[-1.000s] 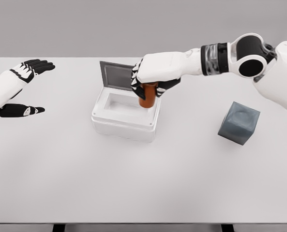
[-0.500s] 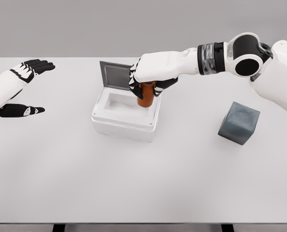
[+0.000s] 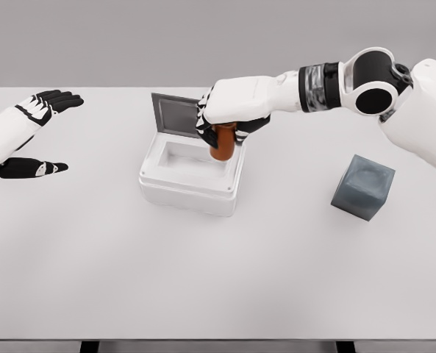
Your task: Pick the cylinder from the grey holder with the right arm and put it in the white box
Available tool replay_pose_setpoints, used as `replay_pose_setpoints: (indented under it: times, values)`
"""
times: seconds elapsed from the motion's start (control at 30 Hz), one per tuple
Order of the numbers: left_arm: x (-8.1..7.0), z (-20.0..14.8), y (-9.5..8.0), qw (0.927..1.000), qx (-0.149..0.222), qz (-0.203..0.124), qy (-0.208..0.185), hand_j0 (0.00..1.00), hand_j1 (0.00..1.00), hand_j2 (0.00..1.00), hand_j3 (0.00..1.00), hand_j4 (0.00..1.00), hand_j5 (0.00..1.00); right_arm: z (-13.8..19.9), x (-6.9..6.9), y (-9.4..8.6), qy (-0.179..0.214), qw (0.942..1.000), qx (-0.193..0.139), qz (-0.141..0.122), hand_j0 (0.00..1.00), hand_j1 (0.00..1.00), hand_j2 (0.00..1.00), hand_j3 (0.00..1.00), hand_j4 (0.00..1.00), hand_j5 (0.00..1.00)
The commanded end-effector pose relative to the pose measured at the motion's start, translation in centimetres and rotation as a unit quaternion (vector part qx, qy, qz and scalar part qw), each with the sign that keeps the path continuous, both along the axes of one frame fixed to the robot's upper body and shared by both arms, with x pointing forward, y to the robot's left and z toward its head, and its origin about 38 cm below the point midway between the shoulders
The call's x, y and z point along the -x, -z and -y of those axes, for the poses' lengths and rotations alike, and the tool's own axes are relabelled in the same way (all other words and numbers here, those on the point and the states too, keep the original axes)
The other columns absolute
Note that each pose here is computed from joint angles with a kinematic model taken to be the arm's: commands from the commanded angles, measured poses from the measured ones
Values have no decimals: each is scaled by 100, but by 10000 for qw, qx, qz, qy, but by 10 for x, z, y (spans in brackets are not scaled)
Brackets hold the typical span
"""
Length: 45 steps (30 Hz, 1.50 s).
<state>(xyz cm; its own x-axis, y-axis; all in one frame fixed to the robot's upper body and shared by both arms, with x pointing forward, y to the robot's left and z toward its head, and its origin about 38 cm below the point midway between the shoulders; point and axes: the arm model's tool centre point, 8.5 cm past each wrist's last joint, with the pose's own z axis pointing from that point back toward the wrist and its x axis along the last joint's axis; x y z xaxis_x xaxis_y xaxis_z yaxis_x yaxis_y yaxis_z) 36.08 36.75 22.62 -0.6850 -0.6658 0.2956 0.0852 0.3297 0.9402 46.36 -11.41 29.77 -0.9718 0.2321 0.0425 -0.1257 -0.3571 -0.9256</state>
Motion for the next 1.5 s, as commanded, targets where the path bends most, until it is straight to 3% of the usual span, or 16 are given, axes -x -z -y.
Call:
replay_pose_setpoints:
  times: [0.0,0.23,0.27,0.33,0.47,0.57,0.63,0.7,0.8,0.9,0.97,1.03,1.23,1.3,1.37,1.47]
  values:
    - [0,0,0,10000,30,-7,1,100,100,100,100,100,100,0,0,-1,22,10000,-16,-7,26,26,26,26,26,26]
    - [0,0,0,10000,46,-1,-2,100,100,100,100,100,100,0,0,-2,39,10000,-13,5,35,35,35,35,35,35]
    - [0,0,0,10000,45,-7,2,100,100,100,100,100,100,-1,0,-2,25,10000,-9,15,41,41,41,41,41,41]
    - [0,0,0,10000,45,-7,2,100,100,100,100,100,100,-5,1,1,-17,9997,170,199,93,93,93,93,93,93]
    - [0,0,0,10000,53,-1,-1,100,100,100,100,100,100,-9,4,-1,-68,9986,314,423,100,100,100,100,100,100]
    - [0,0,0,10000,46,-1,-2,100,100,100,100,100,100,-8,12,-18,-183,9975,256,633,100,100,100,100,100,100]
    - [0,0,0,10000,46,-1,-2,100,100,100,100,100,100,9,12,-49,-45,9955,-36,946,100,100,100,100,100,100]
    - [0,0,0,10000,53,-1,-1,100,100,100,100,100,100,45,13,-94,267,9888,-462,1395,100,100,100,100,100,100]
    - [0,0,0,10000,46,-1,-2,100,100,100,100,100,100,122,17,-130,1007,9766,-936,1653,100,100,100,100,100,100]
    - [0,0,0,9999,117,-33,9,100,100,100,100,100,100,171,17,-105,1607,9706,-1125,1395,100,100,100,100,100,100]
    - [1,1,2,9999,148,-85,28,100,100,100,100,100,100,207,24,-60,2125,9615,-1441,979,100,100,100,100,100,100]
    - [1,0,1,9998,186,-85,28,100,100,100,100,100,100,227,31,-54,2372,9521,-1676,956,100,100,100,100,100,100]
    - [-3,5,-8,9943,882,-504,338,100,100,100,100,100,100,218,31,-33,2329,9544,-1725,719,100,100,100,100,100,100]
    - [-11,24,-7,9914,947,-650,631,100,100,100,100,100,100,214,33,-10,2323,9585,-1590,460,100,100,100,100,100,100]
    - [-18,41,-12,9868,1160,-712,875,100,100,100,100,100,100,196,34,13,2135,9669,-1387,173,100,100,100,100,100,100]
    - [-21,49,-18,9758,1478,-1063,1211,100,100,100,100,100,100,187,33,21,2060,9678,-1442,75,100,100,100,100,100,100]
